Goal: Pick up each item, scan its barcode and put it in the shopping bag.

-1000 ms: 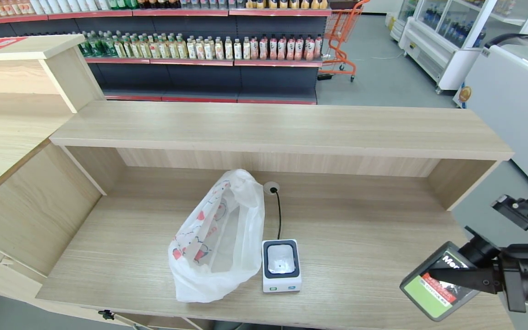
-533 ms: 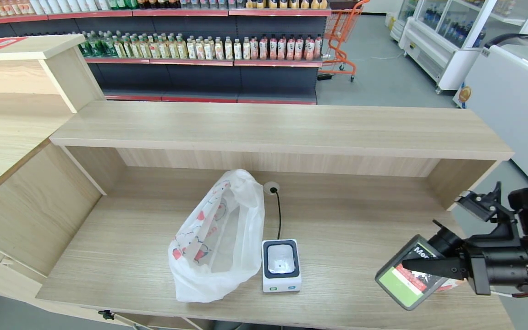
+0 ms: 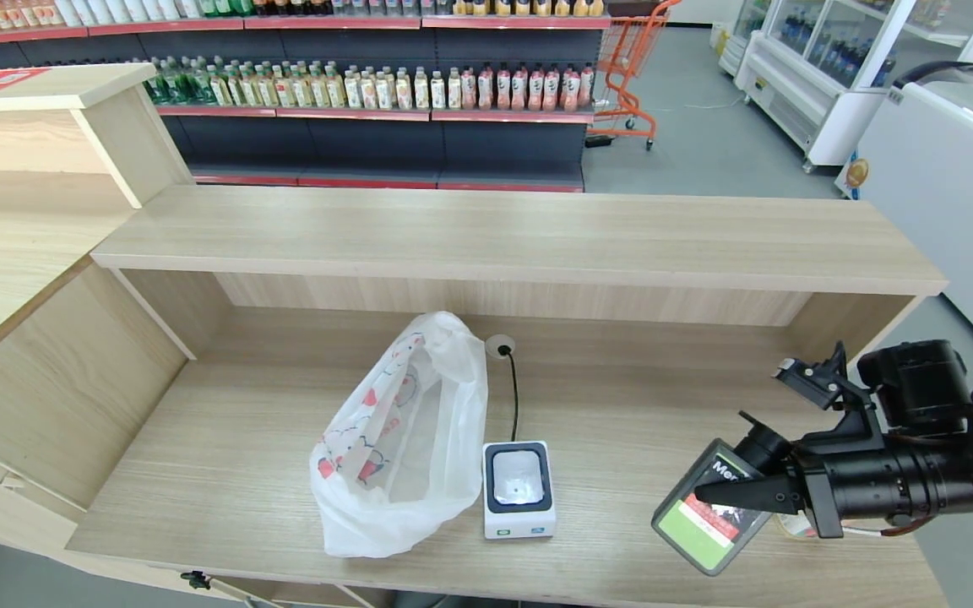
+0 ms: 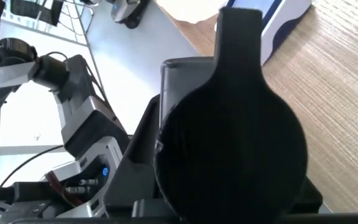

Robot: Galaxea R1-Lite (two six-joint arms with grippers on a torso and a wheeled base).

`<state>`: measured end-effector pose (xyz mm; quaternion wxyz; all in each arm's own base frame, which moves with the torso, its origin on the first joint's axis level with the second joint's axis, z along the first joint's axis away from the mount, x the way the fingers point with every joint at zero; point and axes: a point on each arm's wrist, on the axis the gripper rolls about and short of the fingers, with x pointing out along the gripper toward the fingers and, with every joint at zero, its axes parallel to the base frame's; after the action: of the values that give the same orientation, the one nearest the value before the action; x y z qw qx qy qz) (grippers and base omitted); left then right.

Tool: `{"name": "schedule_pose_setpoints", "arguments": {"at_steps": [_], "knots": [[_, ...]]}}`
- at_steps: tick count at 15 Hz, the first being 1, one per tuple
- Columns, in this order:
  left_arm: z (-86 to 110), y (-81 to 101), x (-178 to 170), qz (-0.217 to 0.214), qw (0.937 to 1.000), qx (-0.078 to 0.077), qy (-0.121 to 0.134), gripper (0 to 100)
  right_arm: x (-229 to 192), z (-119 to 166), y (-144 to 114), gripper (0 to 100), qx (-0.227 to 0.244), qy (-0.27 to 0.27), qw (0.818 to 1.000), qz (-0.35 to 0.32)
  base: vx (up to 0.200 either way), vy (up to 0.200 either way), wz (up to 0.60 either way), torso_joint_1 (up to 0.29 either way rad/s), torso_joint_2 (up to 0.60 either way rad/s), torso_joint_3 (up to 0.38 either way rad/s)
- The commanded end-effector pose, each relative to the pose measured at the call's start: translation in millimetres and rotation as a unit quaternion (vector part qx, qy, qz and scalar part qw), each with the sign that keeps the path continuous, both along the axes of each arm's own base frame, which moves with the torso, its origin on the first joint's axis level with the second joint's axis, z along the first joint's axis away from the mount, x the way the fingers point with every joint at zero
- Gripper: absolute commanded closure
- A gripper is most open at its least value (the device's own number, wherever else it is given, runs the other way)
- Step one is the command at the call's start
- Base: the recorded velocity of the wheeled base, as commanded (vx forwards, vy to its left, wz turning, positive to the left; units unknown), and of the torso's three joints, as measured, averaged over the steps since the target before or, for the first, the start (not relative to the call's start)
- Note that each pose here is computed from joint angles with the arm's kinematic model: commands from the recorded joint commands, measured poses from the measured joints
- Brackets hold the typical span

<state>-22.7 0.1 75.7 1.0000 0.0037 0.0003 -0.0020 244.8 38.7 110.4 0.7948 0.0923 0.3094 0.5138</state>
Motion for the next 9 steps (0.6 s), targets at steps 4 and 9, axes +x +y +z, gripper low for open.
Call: {"name": "schedule_pose_setpoints", "arguments": {"at_steps": [4,9], "knots": [[0.0,0.0,0.0,0.0,1.0,-0.006,0.0,0,3.9,1.9,1.9,100,0.001,-0.004,1.0,0.003,0.0,0.2,0.0,-0.002,0.0,0.002],[0.0,0.0,0.0,0.0,1.0,-0.005,0.0,0,12.5,5.6,5.1,100,-0.017,-0.017,1.0,-0.01,0.0,0.2,0.0,0.001,0.0,-0.001]]}}
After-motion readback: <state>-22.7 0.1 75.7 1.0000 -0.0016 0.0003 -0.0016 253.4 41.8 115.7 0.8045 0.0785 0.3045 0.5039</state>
